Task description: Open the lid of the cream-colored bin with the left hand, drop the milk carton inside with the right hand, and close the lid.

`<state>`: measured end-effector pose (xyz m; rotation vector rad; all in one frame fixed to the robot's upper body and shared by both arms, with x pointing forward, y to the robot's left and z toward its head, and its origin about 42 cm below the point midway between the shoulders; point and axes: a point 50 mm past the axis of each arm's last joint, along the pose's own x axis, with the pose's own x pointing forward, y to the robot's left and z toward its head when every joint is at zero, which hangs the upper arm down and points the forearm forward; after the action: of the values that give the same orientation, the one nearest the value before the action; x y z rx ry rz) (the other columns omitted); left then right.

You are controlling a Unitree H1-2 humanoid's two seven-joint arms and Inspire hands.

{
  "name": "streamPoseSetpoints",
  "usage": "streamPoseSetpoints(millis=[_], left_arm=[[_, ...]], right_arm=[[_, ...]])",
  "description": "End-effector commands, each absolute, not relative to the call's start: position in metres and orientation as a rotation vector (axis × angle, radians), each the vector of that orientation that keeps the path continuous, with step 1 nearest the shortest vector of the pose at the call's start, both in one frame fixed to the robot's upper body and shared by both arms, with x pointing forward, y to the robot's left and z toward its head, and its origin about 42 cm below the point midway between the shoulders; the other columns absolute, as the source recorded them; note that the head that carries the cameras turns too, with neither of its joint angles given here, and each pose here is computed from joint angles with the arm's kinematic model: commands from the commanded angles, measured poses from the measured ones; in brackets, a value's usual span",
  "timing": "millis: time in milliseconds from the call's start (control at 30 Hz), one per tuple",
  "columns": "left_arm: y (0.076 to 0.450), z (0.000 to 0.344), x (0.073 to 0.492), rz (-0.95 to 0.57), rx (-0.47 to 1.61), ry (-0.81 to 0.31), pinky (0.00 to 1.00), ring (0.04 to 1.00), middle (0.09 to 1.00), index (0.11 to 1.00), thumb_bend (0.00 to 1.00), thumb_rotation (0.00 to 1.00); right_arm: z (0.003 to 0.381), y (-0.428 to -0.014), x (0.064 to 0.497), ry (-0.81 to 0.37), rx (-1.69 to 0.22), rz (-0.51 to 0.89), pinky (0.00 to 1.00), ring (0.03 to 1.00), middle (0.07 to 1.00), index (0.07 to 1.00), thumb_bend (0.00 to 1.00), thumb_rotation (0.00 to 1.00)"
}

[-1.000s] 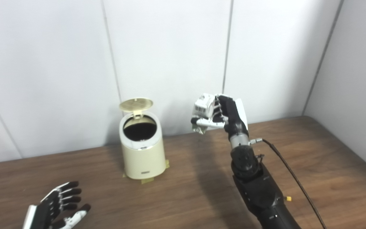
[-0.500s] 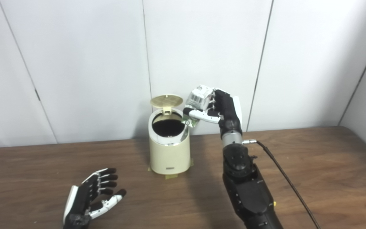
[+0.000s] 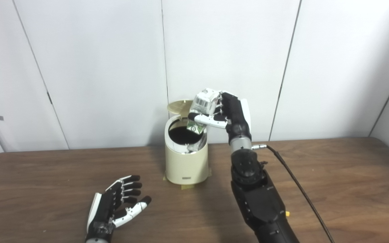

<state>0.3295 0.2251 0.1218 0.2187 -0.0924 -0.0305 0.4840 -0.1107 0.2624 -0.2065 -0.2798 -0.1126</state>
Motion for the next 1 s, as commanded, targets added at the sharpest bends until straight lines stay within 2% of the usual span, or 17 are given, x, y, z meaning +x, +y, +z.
streamPoseSetpoints(millis=[0,433,967], left_arm=[[0.218,0.135,0.333,-0.025,0.221,-0.149,0.61,0.672,0.703,0.734,0.67,0.13],[0.214,0.138,0.331,-0.026,0.218,-0.161,0.59,0.659,0.699,0.727,0.67,0.14],[0.212,0.142,0.327,-0.024,0.209,-0.159,0.59,0.662,0.697,0.726,0.66,0.13]], right_arm=[[0.307,-0.098,0.490,-0.422,-0.197,-0.103,0.26,0.319,0.441,0.516,0.53,0.00],[0.298,-0.079,0.501,-0.449,-0.266,-0.058,0.25,0.320,0.444,0.512,0.53,0.00],[0.283,-0.067,0.505,-0.406,-0.255,-0.058,0.26,0.327,0.446,0.510,0.53,0.00]])
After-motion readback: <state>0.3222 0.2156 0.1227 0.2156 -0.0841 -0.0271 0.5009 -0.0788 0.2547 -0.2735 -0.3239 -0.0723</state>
